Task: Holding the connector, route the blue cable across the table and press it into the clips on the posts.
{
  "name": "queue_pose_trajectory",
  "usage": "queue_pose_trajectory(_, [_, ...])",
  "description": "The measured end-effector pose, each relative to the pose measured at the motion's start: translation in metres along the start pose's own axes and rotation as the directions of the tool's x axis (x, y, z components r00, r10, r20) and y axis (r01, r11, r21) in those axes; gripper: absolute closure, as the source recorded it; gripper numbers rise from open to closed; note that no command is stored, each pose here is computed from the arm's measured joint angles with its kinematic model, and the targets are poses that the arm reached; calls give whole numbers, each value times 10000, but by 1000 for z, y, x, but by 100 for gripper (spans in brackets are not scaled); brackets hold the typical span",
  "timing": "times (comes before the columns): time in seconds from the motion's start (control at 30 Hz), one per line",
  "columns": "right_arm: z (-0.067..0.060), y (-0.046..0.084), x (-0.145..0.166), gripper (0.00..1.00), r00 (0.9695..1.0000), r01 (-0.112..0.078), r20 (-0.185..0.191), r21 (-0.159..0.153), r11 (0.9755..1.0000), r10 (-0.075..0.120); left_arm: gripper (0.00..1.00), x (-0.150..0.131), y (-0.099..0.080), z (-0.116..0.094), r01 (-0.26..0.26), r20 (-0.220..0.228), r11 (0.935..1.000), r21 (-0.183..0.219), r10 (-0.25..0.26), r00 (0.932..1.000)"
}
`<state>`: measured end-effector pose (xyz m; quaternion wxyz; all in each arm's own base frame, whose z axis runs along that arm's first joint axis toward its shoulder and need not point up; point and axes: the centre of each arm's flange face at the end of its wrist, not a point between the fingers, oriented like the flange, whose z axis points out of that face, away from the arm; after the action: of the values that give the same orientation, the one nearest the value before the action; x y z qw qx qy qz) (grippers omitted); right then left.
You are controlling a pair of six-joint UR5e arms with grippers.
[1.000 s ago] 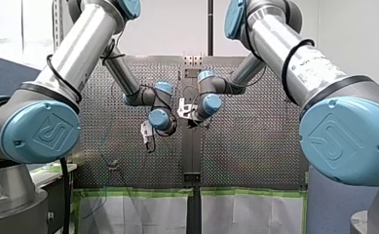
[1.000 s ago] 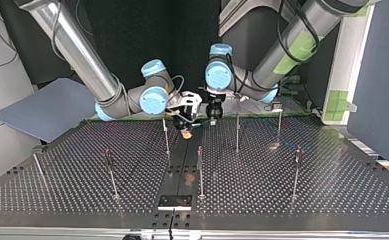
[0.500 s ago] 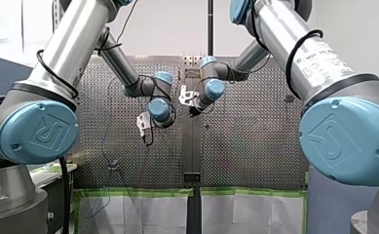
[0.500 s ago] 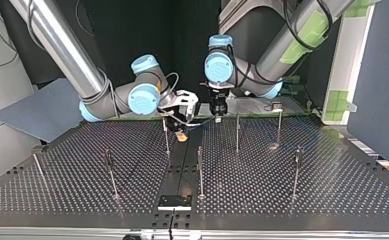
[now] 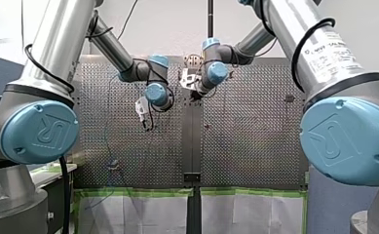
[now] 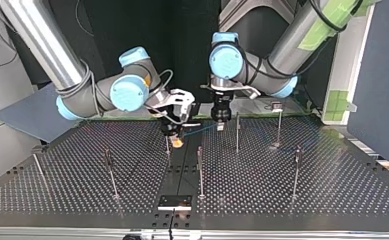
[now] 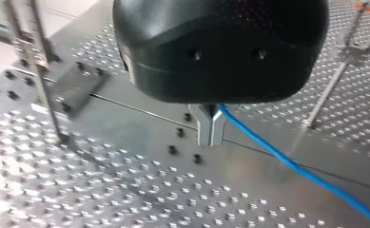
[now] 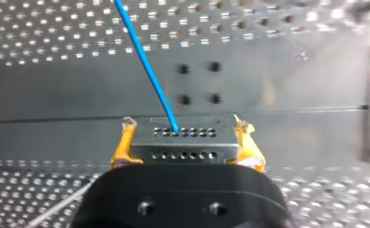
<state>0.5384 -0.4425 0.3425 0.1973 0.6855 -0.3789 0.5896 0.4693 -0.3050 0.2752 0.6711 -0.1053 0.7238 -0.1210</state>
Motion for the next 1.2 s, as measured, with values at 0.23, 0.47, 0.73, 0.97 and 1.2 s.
queue_pose_trajectory(0.23, [-25, -7, 38, 100, 9988, 58, -481, 59, 10000, -55, 100, -31, -5, -10, 159, 354, 9997, 166, -165, 9992])
queue_pose_trajectory(0.47, [-50, -14, 71, 100, 9948, 96, -1014, 157, 9998, -80, 100, -66, -16, -19, 357, 846, 9969, 696, -416, 9955])
queue_pose_trajectory(0.73, [-80, -22, 103, 100, 9873, 134, -1586, 276, 9995, -89, 100, -117, -23, -28, 584, 1622, 9935, 978, -738, 9840])
queue_pose_trajectory(0.97, [-82, -21, 105, 100, 9869, 120, -1614, 323, 9994, -67, 100, -129, -22, -25, 603, 1800, 9905, 1239, -822, 9802])
queue_pose_trajectory(1.2, [-68, -13, 88, 100, 9915, 82, -1298, 261, 9996, -48, 100, -123, -18, -14, 609, 1763, 9869, 1496, -872, 9805])
